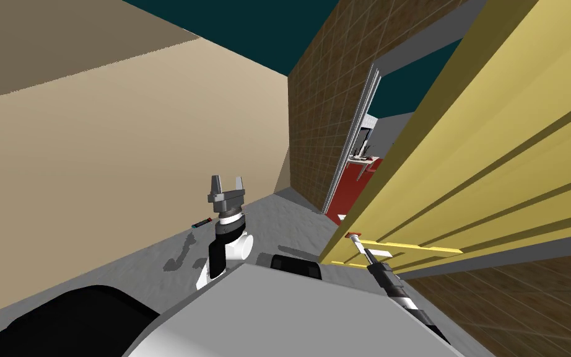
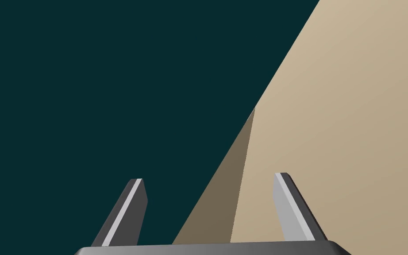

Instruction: Pull the door open

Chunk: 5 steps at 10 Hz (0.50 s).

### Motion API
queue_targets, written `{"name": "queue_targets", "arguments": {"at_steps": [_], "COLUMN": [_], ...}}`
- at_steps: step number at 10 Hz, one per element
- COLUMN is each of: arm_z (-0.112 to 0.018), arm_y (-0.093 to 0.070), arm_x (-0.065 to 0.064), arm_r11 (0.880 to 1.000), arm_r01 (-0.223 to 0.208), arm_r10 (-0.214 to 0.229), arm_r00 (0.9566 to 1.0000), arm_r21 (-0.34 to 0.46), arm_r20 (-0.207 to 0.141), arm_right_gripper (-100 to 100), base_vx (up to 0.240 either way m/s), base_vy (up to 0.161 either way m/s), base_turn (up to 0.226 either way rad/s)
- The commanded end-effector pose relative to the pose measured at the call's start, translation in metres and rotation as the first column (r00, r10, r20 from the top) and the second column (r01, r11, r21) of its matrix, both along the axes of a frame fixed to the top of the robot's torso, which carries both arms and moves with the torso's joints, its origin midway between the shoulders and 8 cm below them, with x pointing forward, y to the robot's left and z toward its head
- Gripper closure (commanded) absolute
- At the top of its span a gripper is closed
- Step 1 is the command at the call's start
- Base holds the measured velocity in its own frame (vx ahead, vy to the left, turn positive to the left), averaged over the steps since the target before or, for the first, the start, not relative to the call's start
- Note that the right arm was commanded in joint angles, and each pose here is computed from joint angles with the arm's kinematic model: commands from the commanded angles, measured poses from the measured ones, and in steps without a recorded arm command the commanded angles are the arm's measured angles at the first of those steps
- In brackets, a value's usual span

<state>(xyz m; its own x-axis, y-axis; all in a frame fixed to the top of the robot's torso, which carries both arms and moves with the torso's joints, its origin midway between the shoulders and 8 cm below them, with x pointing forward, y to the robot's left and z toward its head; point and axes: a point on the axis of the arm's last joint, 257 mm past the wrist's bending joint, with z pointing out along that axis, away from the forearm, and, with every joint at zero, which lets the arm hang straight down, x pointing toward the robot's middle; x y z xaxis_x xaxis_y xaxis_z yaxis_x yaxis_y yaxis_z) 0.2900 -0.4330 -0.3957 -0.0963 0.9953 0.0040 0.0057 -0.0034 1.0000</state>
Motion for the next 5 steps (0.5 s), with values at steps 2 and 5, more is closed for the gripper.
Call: {"name": "queue_targets", "arguments": {"at_steps": [2, 5], "arm_z": [0.0032, 0.0005], "arm_y": [-0.0038, -0.0001], "arm_x": [0.0007, -0.0016], "arm_r11": [1.000, 1.000], "arm_r01": [0.002, -0.004], "arm_r10": [-0.002, 0.004], "arm_r00": [1.0000, 1.0000], "arm_r21": [-0.004, 0.000], "arm_r20": [0.006, 0.000], "arm_right_gripper": [100, 100], "base_vx": [-0.167, -0.135], "base_vy": [-0.056, -0.033], "base_turn": [0.117, 0.114]}}
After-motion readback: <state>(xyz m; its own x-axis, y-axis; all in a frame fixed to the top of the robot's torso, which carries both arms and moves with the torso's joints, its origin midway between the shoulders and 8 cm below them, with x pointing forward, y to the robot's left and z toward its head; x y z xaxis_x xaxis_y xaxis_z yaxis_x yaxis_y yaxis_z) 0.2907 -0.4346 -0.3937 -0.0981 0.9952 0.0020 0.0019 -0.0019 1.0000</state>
